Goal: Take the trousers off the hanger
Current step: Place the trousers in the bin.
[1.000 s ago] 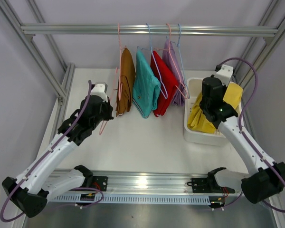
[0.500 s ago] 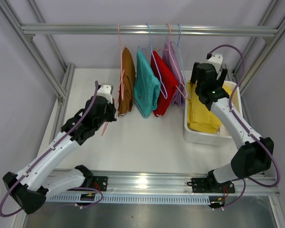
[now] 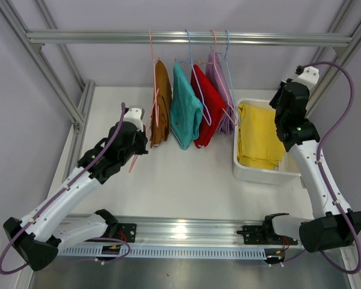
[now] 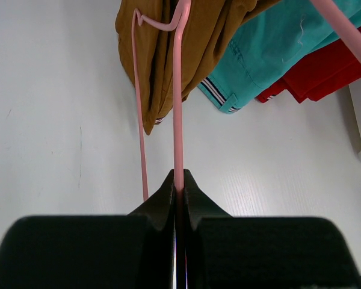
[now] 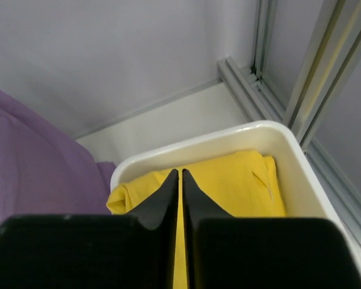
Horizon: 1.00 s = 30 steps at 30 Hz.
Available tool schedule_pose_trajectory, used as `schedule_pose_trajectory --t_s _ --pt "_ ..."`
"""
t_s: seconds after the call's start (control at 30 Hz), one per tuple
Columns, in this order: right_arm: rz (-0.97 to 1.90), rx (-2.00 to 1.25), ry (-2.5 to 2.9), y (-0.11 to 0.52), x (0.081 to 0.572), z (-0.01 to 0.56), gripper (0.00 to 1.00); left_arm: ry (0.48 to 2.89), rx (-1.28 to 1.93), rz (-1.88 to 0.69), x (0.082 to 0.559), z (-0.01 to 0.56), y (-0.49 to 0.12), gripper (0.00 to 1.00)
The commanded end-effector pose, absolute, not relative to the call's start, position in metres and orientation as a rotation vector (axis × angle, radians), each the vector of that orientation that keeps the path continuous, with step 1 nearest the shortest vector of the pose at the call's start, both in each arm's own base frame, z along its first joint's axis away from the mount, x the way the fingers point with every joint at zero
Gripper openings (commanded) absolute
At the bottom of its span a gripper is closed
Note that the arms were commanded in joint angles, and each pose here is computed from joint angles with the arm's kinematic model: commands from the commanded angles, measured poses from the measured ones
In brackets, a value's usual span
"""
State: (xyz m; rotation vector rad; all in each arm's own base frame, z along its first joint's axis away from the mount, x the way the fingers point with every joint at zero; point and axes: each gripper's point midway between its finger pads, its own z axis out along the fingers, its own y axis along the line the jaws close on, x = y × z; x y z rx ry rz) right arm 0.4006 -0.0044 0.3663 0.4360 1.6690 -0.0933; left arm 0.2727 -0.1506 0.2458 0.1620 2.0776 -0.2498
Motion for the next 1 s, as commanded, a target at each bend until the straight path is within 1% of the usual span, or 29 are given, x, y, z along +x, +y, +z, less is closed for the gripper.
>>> schedule_pose_trajectory --t_s 0.0,0.03,0.33,0.5,0.7,0.83,0.97 --pt "-0.034 0.432 1.767 0.004 0.406 0.325 0.03 2.024 0.185 -0.272 0.275 0.268 -0.157 0.00" --pt "-0.023 0.427 1.787 0.007 0.407 0.317 0.00 2.017 0.182 -0.276 0.276 0.271 -0.157 0.00" --pt "0.077 0.407 1.943 0.032 0.431 0.245 0.00 2.022 0.183 -0.265 0.275 0.268 -0.156 0.00" --pt "0.078 0.412 2.085 0.041 0.447 0.183 0.00 2.016 0.183 -0.264 0.274 0.270 -0.155 0.01" --pt "0.053 0.425 2.241 0.044 0.441 0.113 0.00 2.015 0.189 -0.273 0.273 0.271 -0.156 0.00" --pt "0.027 0.429 2.307 0.043 0.436 0.085 0.00 2.012 0.194 -0.272 0.271 0.271 -0.157 0.00" --pt "0.021 0.425 2.338 0.042 0.434 0.077 0.00 2.009 0.196 -0.266 0.271 0.272 -0.157 0.00"
